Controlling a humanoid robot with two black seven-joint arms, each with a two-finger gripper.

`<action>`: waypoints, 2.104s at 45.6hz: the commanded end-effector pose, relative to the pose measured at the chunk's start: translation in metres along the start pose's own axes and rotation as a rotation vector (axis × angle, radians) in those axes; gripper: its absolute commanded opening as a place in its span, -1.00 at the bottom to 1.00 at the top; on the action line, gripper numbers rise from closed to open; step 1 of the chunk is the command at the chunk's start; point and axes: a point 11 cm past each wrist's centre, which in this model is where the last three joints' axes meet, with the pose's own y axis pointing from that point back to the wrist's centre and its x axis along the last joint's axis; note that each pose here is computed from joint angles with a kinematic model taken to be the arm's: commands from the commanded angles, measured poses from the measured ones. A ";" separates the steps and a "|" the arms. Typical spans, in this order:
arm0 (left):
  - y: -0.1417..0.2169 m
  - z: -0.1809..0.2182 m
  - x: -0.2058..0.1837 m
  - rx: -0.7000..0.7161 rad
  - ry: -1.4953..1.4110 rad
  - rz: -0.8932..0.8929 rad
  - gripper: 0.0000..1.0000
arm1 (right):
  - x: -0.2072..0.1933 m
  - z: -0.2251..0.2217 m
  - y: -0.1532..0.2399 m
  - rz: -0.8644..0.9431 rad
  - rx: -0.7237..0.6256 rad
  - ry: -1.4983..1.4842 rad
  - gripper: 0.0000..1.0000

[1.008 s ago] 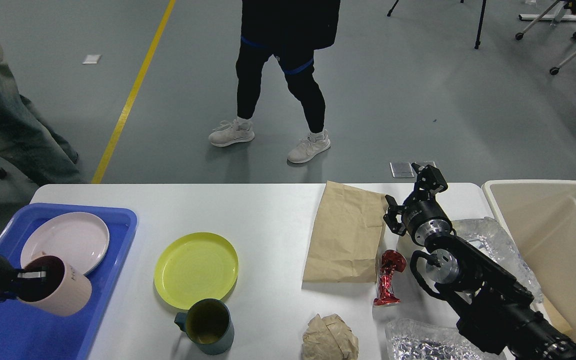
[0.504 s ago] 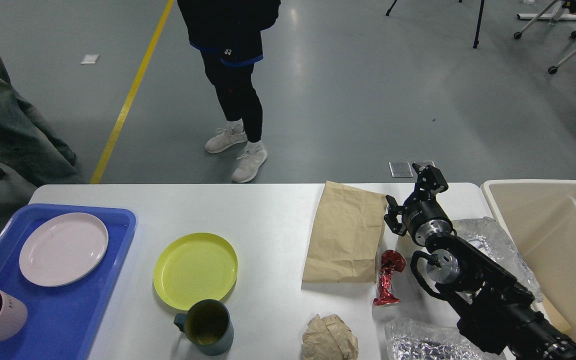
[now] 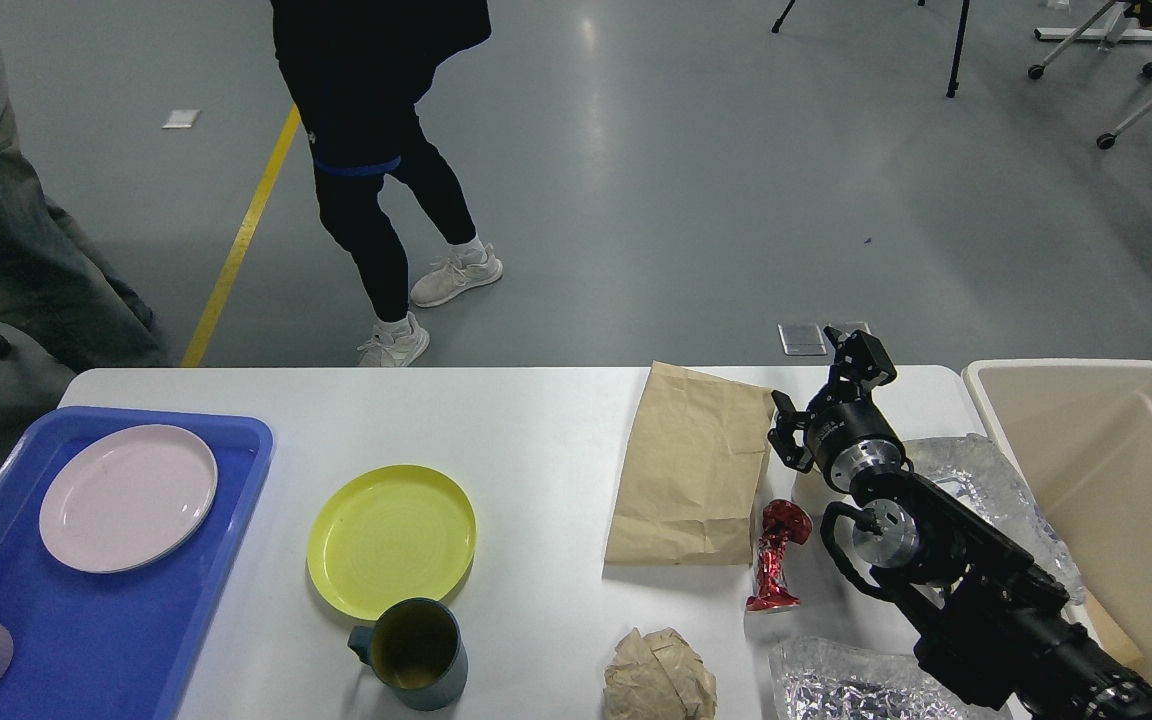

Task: Tidy desktop
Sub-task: 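Move the left gripper toward the dark teal cup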

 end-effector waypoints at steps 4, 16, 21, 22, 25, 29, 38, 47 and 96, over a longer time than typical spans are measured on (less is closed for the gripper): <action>-0.002 -0.004 -0.001 0.011 -0.003 -0.001 -0.71 | -0.001 0.000 0.000 -0.003 0.001 -0.001 1.00; -0.001 -0.006 0.007 0.014 -0.007 0.023 -0.45 | -0.001 0.000 0.000 -0.002 0.000 -0.001 1.00; 0.000 -0.005 0.009 0.012 -0.007 0.028 -0.27 | 0.000 0.000 0.000 0.000 0.000 -0.001 1.00; 0.000 -0.005 0.010 0.009 -0.007 0.028 -0.24 | 0.000 -0.001 0.000 0.000 0.001 0.001 1.00; 0.000 -0.003 0.011 0.004 -0.003 0.030 -0.18 | -0.001 0.000 0.000 -0.003 0.001 -0.001 1.00; 0.001 -0.002 0.012 -0.001 0.001 0.031 -0.06 | -0.001 0.000 0.000 -0.001 0.000 -0.001 1.00; 0.005 -0.008 0.020 -0.014 0.055 0.062 0.35 | 0.000 0.000 0.000 0.001 0.000 0.000 1.00; 0.010 -0.004 0.029 -0.035 0.082 0.065 0.55 | 0.000 0.000 0.000 -0.002 0.000 -0.001 1.00; 0.151 0.183 0.089 -0.478 0.016 -0.252 0.59 | 0.000 0.000 0.000 0.000 0.000 -0.001 1.00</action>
